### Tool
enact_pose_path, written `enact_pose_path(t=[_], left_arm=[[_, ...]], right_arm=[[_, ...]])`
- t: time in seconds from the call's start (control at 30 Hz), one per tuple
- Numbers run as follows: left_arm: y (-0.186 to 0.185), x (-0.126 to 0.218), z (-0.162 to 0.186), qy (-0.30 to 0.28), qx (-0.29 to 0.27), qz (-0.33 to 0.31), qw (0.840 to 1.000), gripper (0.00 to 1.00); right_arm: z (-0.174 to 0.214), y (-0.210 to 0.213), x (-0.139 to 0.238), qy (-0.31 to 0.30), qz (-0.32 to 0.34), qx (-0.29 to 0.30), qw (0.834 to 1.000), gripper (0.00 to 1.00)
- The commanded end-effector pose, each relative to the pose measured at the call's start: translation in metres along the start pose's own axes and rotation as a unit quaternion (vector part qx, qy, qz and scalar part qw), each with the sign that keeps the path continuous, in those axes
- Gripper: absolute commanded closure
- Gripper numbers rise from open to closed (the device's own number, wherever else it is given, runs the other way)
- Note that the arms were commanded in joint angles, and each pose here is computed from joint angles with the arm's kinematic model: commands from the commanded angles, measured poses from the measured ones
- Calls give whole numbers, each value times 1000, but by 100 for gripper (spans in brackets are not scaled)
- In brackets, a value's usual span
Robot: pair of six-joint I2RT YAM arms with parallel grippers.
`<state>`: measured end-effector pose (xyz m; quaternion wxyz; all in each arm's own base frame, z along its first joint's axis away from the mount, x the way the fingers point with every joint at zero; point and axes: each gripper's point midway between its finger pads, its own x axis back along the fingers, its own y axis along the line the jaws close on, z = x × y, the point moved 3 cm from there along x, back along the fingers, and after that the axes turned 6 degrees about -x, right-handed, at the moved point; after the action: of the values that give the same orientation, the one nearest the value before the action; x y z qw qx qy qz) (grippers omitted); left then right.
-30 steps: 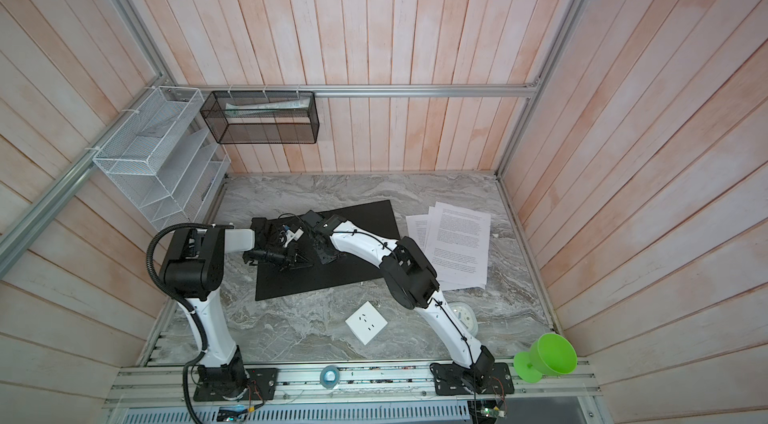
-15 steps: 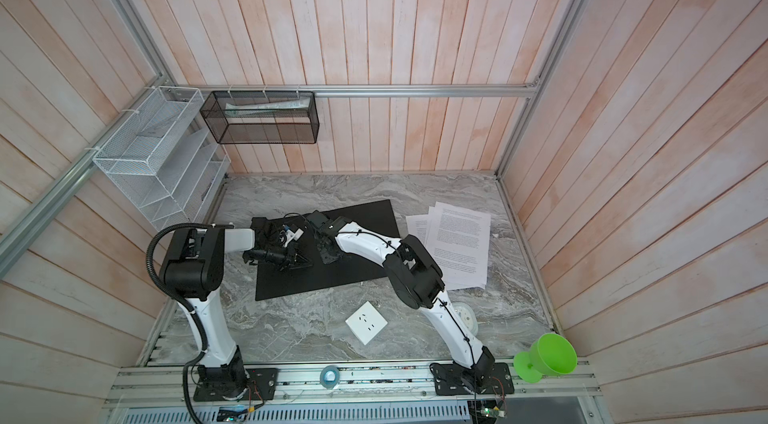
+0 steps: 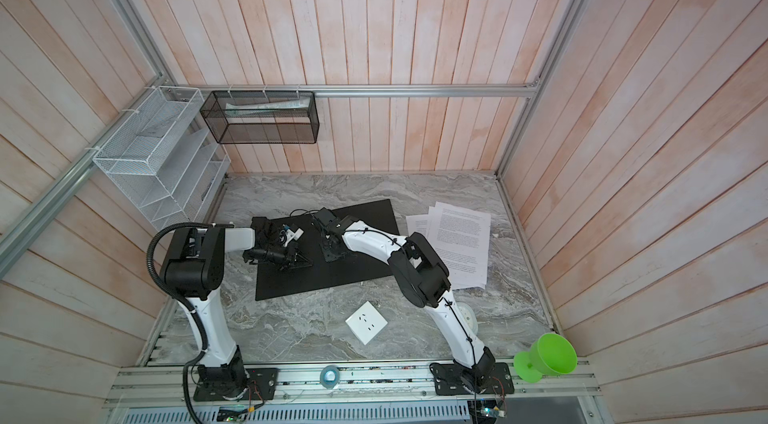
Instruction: Put the files into the folder
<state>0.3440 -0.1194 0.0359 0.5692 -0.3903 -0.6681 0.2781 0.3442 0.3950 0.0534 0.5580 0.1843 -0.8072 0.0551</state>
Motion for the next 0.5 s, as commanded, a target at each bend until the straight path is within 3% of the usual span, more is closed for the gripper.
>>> enact_pose_path(t=[0.0,0.47], left_arm=[[15,-4,3,13,0,-29,1000,100],[15,-4,2,13,-1,-29,999,100]], right_arm=[[51,-58,-38,104,76,-28,991,90],[1,-25,5,47,11,-24,999,88]])
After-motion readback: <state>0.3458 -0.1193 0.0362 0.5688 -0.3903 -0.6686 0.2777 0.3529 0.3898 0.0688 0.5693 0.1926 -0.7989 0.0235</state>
